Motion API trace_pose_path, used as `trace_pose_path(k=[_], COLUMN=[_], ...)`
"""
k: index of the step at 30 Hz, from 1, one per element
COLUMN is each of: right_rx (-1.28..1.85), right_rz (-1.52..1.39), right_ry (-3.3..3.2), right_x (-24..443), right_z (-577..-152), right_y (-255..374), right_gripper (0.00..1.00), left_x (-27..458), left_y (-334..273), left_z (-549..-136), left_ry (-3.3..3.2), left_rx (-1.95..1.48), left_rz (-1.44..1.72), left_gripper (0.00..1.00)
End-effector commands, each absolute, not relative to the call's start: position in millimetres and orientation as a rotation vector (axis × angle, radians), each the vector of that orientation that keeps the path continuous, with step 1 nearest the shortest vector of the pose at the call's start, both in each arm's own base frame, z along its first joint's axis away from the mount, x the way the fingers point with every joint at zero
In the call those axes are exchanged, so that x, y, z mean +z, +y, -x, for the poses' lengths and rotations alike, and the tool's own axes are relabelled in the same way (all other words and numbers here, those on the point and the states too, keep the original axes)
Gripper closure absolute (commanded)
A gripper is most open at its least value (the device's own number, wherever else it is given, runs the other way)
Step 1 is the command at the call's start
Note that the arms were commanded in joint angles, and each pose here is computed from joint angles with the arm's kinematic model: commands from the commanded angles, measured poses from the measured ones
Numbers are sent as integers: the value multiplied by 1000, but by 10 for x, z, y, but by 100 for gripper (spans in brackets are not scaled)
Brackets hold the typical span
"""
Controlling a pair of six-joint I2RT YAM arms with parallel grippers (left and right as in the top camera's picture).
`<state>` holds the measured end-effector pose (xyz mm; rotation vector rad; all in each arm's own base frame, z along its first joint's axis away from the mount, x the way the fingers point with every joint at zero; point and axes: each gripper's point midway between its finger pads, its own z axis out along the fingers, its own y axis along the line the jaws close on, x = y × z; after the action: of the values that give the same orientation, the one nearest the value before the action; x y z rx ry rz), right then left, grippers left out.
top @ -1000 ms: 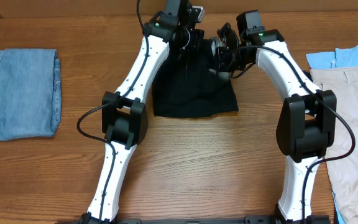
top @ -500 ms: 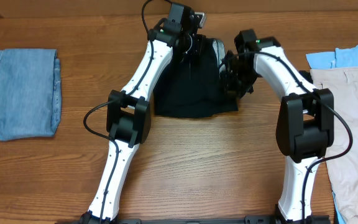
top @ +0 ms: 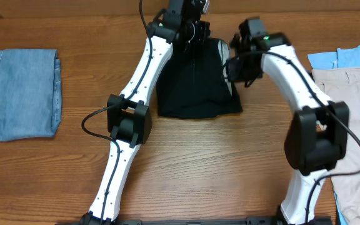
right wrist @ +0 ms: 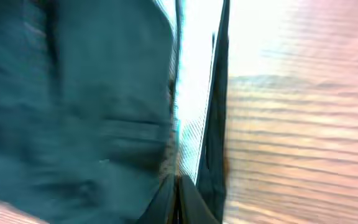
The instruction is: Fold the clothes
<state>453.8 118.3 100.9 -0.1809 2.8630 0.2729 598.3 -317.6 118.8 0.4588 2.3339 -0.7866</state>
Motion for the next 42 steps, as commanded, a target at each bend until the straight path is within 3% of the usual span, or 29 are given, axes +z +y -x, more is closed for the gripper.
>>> trace_pose_path(k=[1, 6, 15, 20, 38, 42], right_rx=[346, 658, 662, 663, 659, 660], right_rz=[192, 297, 281, 272, 265, 265], right_ry=[2720, 2739, 2869, 2910, 2938, 2938], right_x=[1642, 1527, 474, 140, 83, 83], right_z=[-4582, -4431, -4264, -4061, -3983, -3983], right_y=[1242, 1602, 1571, 1531, 1510, 1510], right_gripper=[96, 96, 96, 96, 96, 96], left_x=[1457, 1397, 1214, 1058, -84, 284], left_y=[-3269, -3248, -3321, -3344, -3505, -3601], left_z=[-5916, -5886, -5661, -5586, -5835, -5934], left_ry=[2287, 2319, 2410, 2457, 2487, 2376], left_rx=[-843, -827, -819, -809, -919, -1041], left_rz=[-492, -484, -536, -549, -389, -407], left_gripper=[94, 95, 96, 95, 92, 92])
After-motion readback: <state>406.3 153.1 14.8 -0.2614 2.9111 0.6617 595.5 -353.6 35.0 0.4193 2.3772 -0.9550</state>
